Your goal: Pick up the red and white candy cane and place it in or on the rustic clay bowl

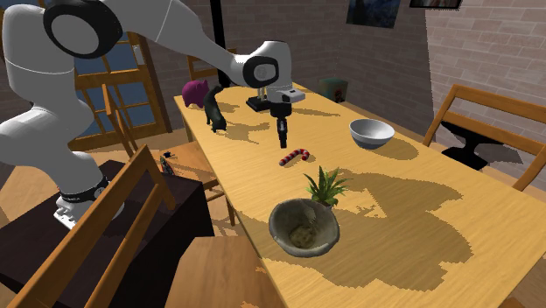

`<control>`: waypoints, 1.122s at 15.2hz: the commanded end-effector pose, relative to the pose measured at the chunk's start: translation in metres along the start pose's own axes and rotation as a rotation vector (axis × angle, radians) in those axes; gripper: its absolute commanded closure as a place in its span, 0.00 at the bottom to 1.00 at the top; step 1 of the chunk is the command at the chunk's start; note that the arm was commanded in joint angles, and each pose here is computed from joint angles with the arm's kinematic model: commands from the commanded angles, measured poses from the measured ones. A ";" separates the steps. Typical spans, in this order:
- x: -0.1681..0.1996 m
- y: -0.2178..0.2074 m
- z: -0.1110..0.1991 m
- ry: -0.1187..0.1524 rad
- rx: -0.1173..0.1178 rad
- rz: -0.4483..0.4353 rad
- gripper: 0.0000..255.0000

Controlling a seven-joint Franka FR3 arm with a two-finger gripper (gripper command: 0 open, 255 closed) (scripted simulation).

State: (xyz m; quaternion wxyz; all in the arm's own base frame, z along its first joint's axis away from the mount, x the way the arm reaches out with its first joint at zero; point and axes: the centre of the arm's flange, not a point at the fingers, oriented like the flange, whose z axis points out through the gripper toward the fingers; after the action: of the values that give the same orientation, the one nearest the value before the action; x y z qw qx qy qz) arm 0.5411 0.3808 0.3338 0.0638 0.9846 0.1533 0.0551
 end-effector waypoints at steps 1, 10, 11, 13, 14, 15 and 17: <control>0.000 0.000 0.000 0.000 0.000 0.000 1.00; 0.054 -0.062 0.033 -0.051 0.066 0.124 0.00; 0.062 -0.071 0.037 -0.058 0.076 0.141 0.00; 0.079 -0.087 0.046 -0.072 0.095 0.177 0.00; 0.086 -0.094 0.050 -0.078 0.103 0.191 0.00; 0.086 -0.095 0.055 -0.078 0.103 0.191 0.00; 0.085 -0.096 0.066 -0.078 0.103 0.191 0.00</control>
State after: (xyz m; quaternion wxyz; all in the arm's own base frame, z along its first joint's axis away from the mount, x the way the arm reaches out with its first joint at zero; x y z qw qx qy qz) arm 0.6009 0.4892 0.2687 0.0141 0.9980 0.0600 0.0146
